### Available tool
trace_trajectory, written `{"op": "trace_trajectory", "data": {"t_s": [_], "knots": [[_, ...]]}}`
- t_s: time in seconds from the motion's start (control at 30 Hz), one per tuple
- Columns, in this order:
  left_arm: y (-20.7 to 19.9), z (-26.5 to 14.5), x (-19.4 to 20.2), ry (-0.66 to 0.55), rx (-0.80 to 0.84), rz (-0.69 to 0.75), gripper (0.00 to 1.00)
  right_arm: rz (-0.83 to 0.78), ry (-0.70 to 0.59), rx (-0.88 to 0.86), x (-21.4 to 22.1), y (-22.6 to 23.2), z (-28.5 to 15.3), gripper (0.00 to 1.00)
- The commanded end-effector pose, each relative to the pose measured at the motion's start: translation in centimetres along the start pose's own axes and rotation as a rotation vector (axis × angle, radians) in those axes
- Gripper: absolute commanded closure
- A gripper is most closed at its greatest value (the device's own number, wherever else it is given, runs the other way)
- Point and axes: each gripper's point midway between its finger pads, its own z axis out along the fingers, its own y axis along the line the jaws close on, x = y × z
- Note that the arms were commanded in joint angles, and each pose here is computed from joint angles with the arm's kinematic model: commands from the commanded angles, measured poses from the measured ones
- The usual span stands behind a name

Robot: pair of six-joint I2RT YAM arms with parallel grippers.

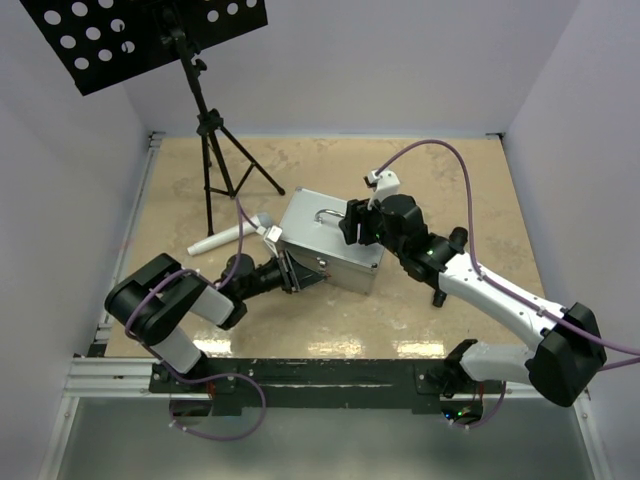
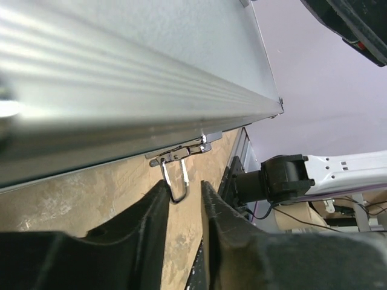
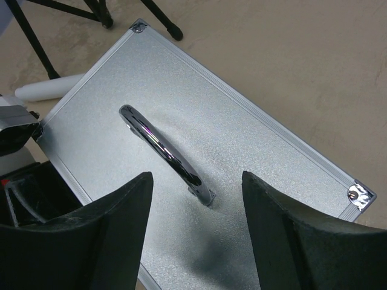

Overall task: Organize the medicine kit
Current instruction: Close the medicine box at the center of the board.

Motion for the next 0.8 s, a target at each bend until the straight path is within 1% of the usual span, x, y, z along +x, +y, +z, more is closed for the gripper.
{"op": "trace_trajectory", "data": {"t_s": [0.0,0.17,0.43,0.63,0.77], "knots": [[-11.9,-1.7,-5.6,-0.273,0.485,0.307,0.62,0.017,-0.025,-0.012,-1.2,0.5,0.0,0.35],[-11.8,-1.5,-6.0,-0.288,0.479,0.307,0.49,0.017,-0.023,-0.011,-1.1,0.5,0.1,0.34],[-12.0,-1.3,-6.8,-0.325,0.476,0.322,0.48,0.015,-0.024,-0.012,-1.2,0.5,0.0,0.34],[-13.3,-2.0,-7.4,-0.358,0.503,0.360,0.50,0.014,-0.018,-0.010,-1.0,0.4,0.1,0.34],[-14.0,-2.3,-7.3,-0.359,0.524,0.368,0.51,0.013,-0.006,-0.014,-0.5,0.5,0.4,0.34]]}}
